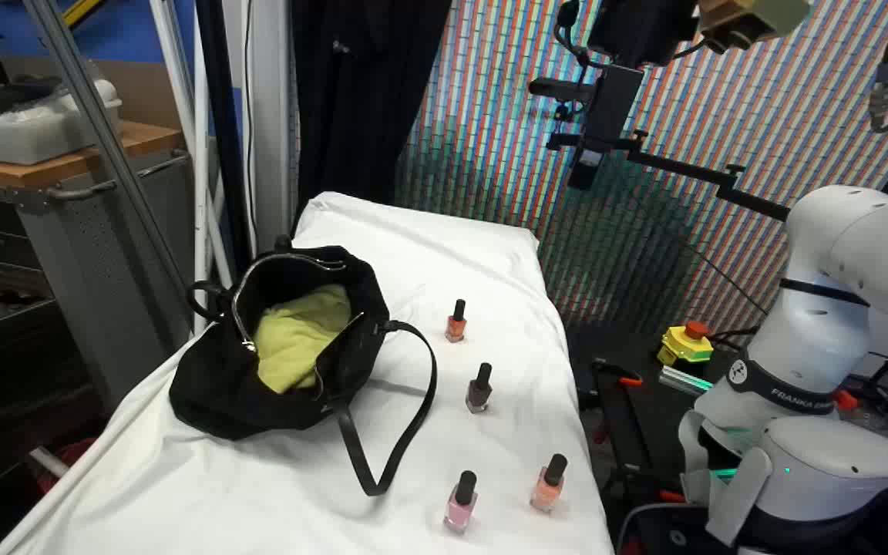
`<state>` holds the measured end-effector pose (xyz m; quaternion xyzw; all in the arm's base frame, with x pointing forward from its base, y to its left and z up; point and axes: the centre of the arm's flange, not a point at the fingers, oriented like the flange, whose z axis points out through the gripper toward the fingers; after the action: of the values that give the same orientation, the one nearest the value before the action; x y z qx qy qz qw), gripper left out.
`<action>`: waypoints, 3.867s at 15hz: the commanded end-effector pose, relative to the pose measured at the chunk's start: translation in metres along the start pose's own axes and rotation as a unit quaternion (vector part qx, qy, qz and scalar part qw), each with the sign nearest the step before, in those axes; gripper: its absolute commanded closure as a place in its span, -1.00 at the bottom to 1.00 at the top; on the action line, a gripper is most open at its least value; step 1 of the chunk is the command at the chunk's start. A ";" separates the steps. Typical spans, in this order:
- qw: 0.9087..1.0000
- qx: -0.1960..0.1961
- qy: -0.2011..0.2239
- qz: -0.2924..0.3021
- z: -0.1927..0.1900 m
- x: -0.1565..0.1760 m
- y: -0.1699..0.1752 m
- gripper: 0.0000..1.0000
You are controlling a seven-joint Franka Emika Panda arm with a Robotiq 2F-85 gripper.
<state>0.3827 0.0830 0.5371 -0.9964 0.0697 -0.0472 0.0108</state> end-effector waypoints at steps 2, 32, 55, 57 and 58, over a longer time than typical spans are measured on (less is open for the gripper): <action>1.000 0.002 0.005 0.000 -0.005 0.001 -0.001 -1.00; 0.981 -0.010 -0.012 0.194 0.235 0.058 0.099 -1.00; 0.974 -0.015 -0.037 0.223 0.317 0.091 0.113 -1.00; 0.972 -0.015 -0.041 0.230 0.323 0.093 0.117 -1.00; 0.971 -0.014 -0.045 0.233 0.326 0.091 0.119 -1.00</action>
<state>0.4778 -0.0392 0.2264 -0.9583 0.2856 0.0003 0.0080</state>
